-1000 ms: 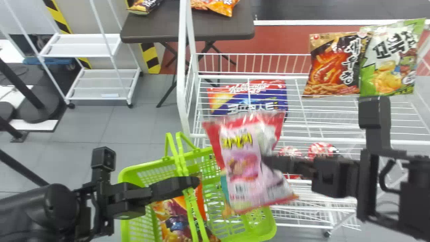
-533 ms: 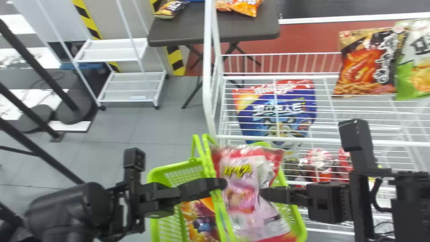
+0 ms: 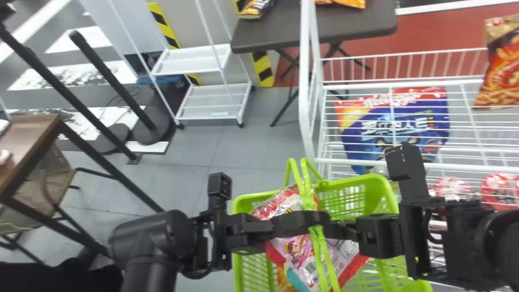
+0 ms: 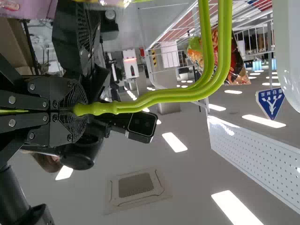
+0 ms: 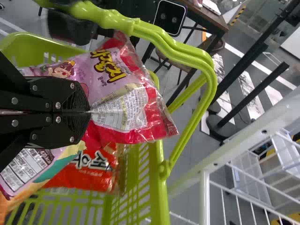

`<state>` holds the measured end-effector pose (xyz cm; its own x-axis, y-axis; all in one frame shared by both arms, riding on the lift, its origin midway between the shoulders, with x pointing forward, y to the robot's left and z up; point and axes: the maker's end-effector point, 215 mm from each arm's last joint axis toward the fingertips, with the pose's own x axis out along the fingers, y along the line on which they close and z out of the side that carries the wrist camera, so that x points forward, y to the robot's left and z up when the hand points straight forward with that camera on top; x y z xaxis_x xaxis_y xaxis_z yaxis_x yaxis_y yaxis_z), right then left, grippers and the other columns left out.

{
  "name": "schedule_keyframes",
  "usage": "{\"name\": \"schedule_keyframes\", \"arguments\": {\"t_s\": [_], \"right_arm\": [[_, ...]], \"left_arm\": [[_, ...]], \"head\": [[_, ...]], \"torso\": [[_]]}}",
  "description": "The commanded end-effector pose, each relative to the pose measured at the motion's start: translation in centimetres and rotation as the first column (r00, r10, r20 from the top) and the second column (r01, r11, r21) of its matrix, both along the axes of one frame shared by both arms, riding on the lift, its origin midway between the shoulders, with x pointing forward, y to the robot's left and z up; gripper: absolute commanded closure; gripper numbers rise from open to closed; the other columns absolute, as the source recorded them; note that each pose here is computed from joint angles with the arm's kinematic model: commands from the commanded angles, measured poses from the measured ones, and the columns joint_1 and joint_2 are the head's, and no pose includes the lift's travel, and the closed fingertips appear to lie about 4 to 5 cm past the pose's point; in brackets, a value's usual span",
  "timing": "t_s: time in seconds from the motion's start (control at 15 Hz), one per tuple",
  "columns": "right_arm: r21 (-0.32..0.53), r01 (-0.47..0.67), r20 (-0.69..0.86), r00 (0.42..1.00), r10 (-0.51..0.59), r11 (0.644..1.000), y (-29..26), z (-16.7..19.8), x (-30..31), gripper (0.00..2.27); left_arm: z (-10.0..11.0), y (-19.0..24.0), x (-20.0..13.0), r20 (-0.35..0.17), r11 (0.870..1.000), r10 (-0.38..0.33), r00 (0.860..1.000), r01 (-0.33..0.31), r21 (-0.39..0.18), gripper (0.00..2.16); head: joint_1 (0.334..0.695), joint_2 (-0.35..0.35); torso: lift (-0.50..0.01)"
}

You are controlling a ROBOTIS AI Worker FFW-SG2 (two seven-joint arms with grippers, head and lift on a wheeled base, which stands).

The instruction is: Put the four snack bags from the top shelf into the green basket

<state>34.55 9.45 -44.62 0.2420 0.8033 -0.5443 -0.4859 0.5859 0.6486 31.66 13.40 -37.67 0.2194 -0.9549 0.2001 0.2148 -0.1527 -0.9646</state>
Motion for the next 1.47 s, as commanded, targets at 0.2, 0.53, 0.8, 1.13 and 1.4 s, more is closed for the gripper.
{"name": "schedule_keyframes", "arguments": {"t_s": [0.2,0.53,0.8,1.13,1.4], "right_arm": [[0.030,-0.014,0.042,0.999,0.013,0.999,2.3,-0.1,1.0,0.00],[-0.120,0.030,0.053,0.998,-0.024,0.992,-5.9,0.3,0.8,0.05],[-0.123,0.275,0.145,0.956,-0.257,0.954,-17.7,3.7,4.3,0.05],[-0.040,0.618,0.486,0.699,-0.525,0.785,-32.6,9.9,16.6,0.05],[-0.043,0.722,0.622,0.561,-0.547,0.691,-38.7,10.4,23.3,0.05]], "left_arm": [[0.2,0.1,-0.1,0.001,1.000,-0.001,1.000,0.001,-0.011,2.15],[0.2,0.2,-0.1,0.001,1.000,0.002,1.000,-0.002,-0.012,2.15],[0.2,0.1,-0.1,0.002,1.000,-0.001,1.000,0.001,-0.012,2.15],[0.2,-0.1,-0.2,0.000,1.000,-0.004,1.000,0.004,-0.013,2.15],[0.0,0.1,-0.4,-0.006,1.000,0.000,1.000,0.000,-0.012,2.15]], "head": [[0.695,0.350],[0.695,0.350],[0.695,0.243],[0.695,-0.017],[0.695,-0.159]], "torso": [[0.000],[0.000],[0.000],[0.000],[0.000]]}}
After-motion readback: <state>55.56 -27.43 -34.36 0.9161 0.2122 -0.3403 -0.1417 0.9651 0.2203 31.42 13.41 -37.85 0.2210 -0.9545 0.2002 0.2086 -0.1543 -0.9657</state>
